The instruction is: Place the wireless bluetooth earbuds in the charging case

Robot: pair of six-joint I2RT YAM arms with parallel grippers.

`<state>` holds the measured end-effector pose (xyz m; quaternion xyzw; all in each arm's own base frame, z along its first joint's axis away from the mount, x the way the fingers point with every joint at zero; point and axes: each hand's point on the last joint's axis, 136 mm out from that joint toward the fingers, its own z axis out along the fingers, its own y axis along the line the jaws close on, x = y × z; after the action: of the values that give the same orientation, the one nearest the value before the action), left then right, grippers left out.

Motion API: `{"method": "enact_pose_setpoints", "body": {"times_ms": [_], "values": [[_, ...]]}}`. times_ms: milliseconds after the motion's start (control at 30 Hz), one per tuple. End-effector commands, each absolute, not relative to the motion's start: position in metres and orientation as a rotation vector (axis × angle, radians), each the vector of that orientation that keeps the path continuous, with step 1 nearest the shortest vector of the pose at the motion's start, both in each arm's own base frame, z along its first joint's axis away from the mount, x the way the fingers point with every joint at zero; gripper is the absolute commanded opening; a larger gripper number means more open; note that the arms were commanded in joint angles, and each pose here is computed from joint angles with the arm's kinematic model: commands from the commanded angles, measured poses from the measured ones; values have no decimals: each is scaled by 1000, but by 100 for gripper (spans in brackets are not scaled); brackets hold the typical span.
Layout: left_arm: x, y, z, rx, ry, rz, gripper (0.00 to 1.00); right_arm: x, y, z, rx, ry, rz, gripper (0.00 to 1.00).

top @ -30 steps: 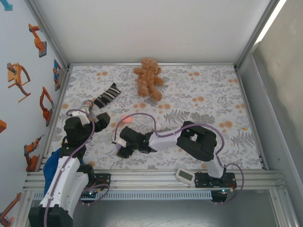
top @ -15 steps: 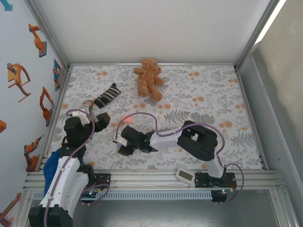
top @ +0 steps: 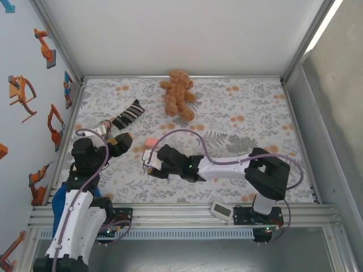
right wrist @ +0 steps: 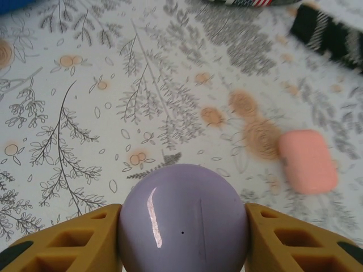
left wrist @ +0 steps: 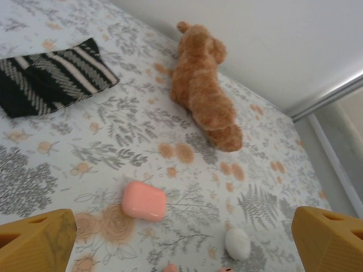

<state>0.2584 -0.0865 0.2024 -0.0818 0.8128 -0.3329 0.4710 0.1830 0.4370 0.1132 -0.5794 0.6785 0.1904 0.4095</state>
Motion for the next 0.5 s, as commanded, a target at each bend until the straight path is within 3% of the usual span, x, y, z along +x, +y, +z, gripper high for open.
{"method": "enact_pose_setpoints", "body": {"times_ms": [0,267,467], "values": [[247,-105,244,-107,1923,-954,96,198,423,149,-1439,1581,375,49],[217,-147,307,195,1849,-1197,100,204,384,212,-1412,1392,306,49],[194,-181,315,427,1874,-1329,99,203,354,247,-1439,1296,203,49]]}}
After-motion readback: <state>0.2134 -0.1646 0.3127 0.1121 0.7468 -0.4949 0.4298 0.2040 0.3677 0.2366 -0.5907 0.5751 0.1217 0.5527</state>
